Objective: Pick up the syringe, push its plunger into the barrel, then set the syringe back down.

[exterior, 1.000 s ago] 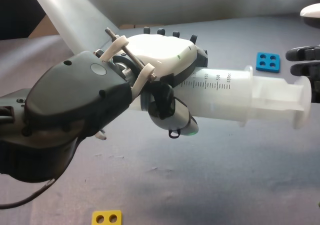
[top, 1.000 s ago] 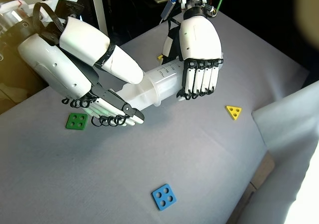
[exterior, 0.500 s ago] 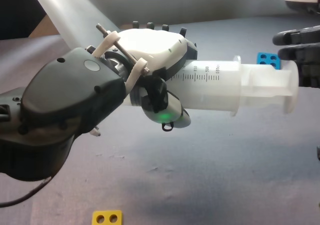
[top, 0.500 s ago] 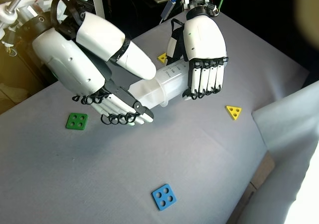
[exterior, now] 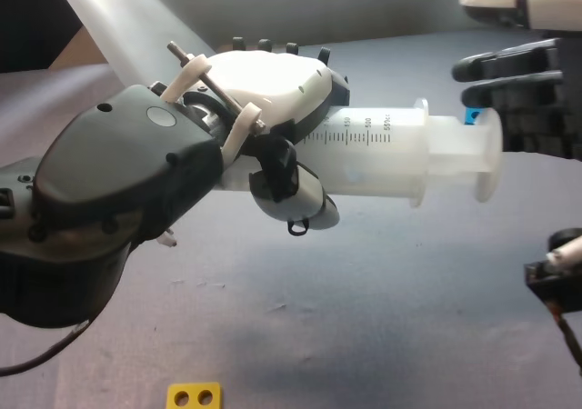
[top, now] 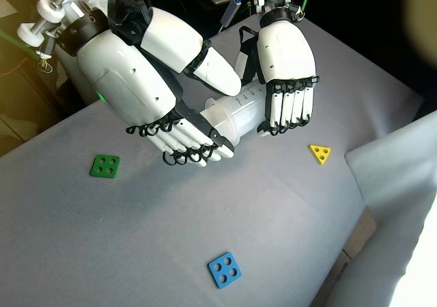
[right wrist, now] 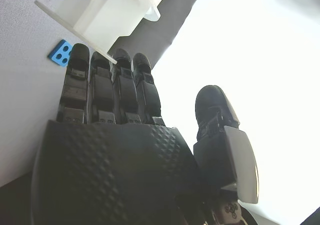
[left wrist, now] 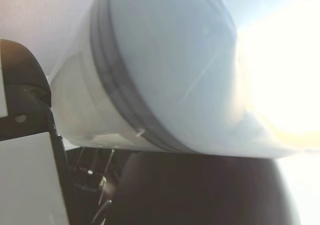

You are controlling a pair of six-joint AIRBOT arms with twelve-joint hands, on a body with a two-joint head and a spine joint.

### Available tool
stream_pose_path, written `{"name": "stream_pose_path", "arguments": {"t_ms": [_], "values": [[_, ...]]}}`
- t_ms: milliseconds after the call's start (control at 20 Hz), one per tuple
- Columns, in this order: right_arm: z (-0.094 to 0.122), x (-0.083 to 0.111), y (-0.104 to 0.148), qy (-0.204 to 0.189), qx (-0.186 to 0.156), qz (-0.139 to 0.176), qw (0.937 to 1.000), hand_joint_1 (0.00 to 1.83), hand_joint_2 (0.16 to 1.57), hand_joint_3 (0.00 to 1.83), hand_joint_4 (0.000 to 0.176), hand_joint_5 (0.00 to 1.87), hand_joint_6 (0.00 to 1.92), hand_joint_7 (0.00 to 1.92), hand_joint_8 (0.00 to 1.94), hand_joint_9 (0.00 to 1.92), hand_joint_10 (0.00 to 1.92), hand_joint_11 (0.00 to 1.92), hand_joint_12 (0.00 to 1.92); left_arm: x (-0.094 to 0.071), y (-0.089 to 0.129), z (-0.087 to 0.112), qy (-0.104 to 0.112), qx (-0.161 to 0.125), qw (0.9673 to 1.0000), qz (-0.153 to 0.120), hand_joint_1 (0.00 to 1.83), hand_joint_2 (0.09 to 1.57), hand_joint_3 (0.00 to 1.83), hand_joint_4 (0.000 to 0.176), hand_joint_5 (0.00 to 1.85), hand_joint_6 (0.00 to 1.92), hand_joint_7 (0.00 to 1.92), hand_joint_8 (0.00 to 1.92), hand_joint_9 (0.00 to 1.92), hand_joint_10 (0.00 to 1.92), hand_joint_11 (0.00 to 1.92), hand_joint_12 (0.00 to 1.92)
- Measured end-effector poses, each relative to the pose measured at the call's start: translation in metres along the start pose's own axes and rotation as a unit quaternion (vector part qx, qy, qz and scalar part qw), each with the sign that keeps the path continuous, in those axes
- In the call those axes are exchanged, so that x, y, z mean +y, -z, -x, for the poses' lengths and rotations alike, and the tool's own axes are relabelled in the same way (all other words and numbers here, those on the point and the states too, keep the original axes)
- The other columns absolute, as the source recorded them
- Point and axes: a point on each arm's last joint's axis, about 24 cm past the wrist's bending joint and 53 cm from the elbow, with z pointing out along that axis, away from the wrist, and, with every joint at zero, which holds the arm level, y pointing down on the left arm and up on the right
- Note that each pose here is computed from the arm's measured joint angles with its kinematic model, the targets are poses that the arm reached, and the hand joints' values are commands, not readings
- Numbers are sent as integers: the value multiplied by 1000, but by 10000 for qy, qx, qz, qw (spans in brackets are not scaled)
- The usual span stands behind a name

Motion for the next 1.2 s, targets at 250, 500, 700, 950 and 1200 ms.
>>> {"name": "stream_pose_path", "arguments": {"t_ms": [250, 500, 700, 950, 1200], "values": [[-23, 6, -11, 182, 184, 30, 9997, 0, 1267, 0, 0, 261, 5, 253, 3, 179, 2, 0, 366, 5, 0, 6, -3, -101, 9999, 80, 1317, 1272, 0, 0, 728, 1307, 633, 1531, 598, 1664, 429, 1591], [-44, 9, -21, 293, 303, 12, 9991, 0, 1266, 0, 0, 262, 0, 246, 0, 176, 0, 0, 375, 10, 0, 11, 28, -175, 9997, 160, 1283, 1266, 1, 0, 742, 1306, 643, 1509, 599, 1611, 456, 1571], [-51, 9, -24, 423, 290, 42, 9987, 0, 1272, 1, 0, 258, 9, 243, 8, 169, 7, 0, 356, 12, 0, 12, 64, -192, 9996, 211, 1280, 1274, 1, 0, 727, 1315, 622, 1538, 598, 1629, 468, 1565], [-37, 18, -10, 477, 367, 167, 9980, 0, 1271, 0, 0, 268, 3, 254, 2, 180, 4, 0, 365, 6, 0, 6, 51, -87, 9999, 71, 1287, 1270, 1, 0, 743, 1294, 622, 1536, 596, 1636, 483, 1554], [-30, 27, 13, 1079, 544, 468, 9916, 0, 1270, 0, 0, 276, 3, 274, 4, 205, 9, 0, 414, -14, 2, -17, 25, 324, 9992, -247, 1286, 1258, 0, 0, 753, 1286, 658, 1493, 617, 1589, 474, 1549]]}}
